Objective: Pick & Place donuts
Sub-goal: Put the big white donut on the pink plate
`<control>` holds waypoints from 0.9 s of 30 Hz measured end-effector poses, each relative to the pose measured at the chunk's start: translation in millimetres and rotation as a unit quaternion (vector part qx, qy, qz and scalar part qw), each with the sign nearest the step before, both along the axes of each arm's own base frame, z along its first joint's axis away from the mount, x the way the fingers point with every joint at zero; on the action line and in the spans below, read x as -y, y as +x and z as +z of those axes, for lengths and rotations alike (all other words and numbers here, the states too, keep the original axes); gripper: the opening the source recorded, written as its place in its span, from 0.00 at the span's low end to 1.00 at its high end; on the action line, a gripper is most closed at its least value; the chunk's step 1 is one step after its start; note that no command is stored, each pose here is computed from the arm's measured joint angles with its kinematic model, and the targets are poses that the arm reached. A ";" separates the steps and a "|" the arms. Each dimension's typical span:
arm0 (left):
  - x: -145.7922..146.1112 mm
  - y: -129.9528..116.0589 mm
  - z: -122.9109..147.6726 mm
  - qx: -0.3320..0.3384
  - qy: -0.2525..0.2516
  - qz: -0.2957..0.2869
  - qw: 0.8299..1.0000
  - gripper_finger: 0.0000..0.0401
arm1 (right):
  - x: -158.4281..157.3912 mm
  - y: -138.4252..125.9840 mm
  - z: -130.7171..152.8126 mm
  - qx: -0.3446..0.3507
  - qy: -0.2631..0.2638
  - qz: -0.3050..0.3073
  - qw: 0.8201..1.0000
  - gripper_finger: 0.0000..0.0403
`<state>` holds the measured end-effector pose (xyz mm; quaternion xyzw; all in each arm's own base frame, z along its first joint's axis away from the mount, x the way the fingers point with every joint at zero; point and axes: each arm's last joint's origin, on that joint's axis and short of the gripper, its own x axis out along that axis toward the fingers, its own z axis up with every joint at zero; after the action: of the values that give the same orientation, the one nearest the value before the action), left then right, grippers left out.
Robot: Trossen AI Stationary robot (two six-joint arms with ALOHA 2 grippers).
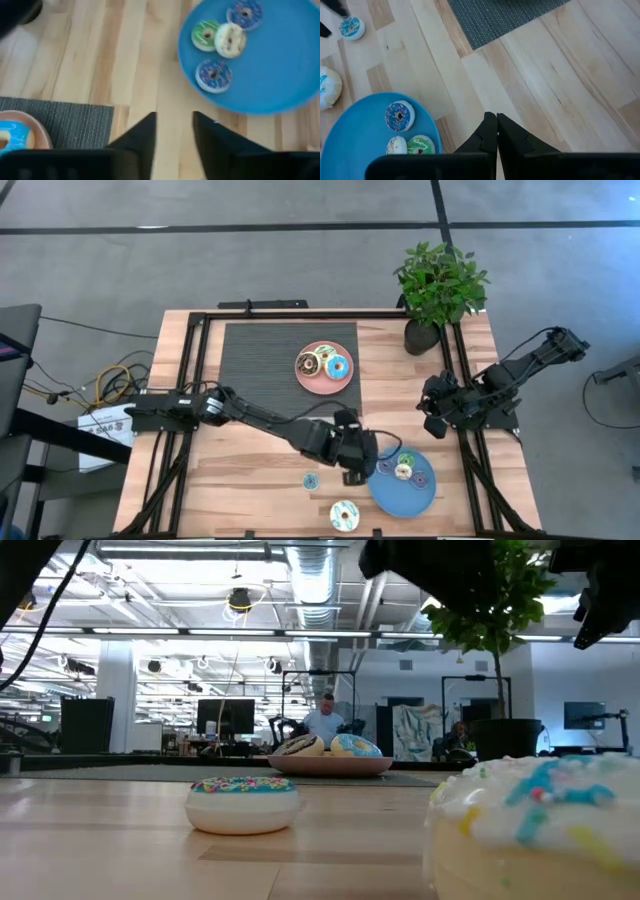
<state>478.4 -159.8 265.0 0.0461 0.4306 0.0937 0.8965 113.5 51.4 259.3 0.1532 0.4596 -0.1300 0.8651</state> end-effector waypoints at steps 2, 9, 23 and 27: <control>3.0 -5.2 -2.8 -0.018 0.007 0.002 1.000 0.19 | 0.0 0.0 0.0 0.000 0.000 0.000 1.000 0.00; 22.6 -28.2 -43.1 -0.060 -0.018 0.032 0.998 0.02 | 0.4 0.1 0.1 0.003 -0.006 -0.003 1.000 0.00; 28.1 -123.8 -31.3 0.045 -0.079 0.022 0.996 0.00 | 0.7 0.3 0.3 0.006 -0.010 -0.006 1.000 0.00; 20.8 -135.8 -35.4 -0.020 -0.088 -0.049 0.995 0.00 | 0.7 0.4 0.3 0.006 -0.010 -0.006 1.000 0.00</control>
<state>342.7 -180.5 229.6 -0.0099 0.4519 0.0111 0.8920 113.8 50.7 259.6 0.1477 0.4522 -0.1387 0.8686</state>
